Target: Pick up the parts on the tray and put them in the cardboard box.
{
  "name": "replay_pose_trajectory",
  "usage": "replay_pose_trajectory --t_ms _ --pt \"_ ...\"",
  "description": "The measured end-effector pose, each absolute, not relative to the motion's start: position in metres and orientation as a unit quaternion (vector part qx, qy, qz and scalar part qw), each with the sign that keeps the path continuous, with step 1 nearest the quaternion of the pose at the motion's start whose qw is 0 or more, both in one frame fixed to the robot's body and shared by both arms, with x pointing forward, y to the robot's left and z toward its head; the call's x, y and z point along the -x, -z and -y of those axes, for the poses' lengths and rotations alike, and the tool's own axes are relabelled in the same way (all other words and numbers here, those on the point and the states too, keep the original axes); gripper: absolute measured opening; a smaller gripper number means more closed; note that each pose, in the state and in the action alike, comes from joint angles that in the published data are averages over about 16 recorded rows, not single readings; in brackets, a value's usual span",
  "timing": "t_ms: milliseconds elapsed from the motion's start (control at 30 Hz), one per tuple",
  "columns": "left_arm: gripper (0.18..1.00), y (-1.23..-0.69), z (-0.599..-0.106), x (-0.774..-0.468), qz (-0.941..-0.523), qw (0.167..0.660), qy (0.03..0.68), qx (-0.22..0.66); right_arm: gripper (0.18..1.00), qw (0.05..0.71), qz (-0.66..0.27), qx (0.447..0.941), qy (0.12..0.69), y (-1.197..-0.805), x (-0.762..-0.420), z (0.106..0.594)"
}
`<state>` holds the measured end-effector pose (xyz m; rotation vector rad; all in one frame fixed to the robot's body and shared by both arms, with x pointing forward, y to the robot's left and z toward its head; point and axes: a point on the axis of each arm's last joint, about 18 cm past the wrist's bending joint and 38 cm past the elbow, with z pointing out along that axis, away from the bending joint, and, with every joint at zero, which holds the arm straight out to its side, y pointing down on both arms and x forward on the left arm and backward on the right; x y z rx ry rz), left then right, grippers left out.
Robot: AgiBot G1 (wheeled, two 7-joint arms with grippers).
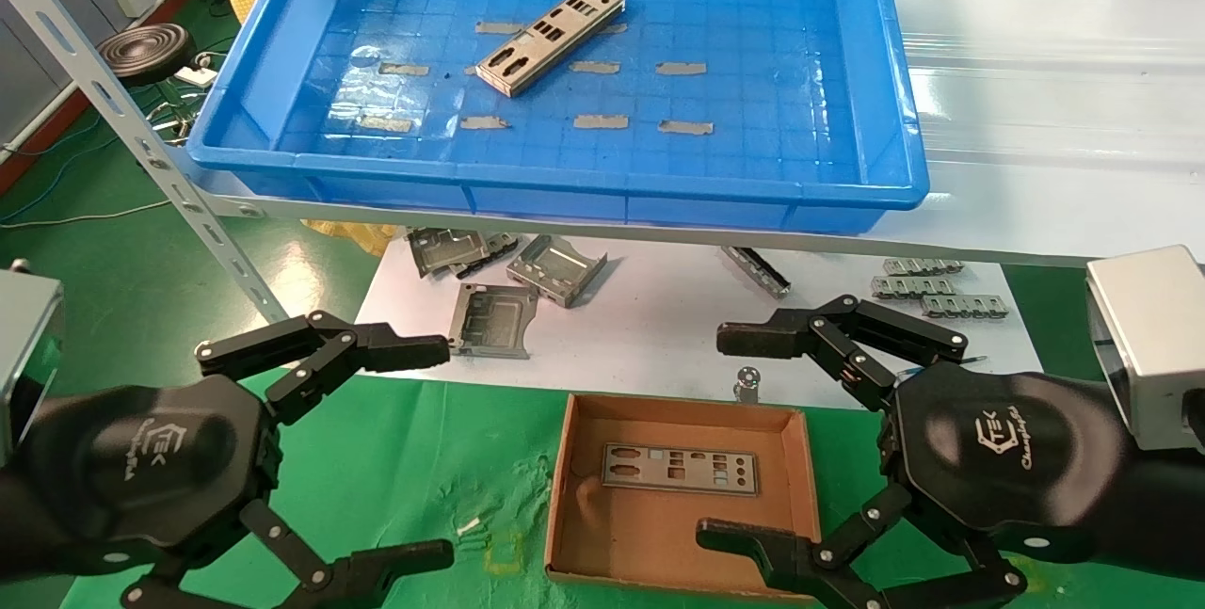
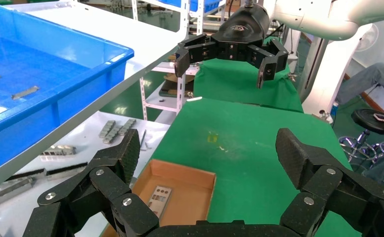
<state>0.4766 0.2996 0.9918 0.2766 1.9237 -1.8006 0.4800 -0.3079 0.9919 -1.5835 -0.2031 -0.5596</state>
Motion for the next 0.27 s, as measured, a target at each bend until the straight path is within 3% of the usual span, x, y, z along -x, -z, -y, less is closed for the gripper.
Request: replay_pose_trajectory --t_ms 267 --pt "1.001 -0.9918 -0.2996 -0.4766 -0.704 0.244 0.659 -0.101 1.001 0.663 0.09 0.701 0.248 -0.9919 -0.48 0.3079"
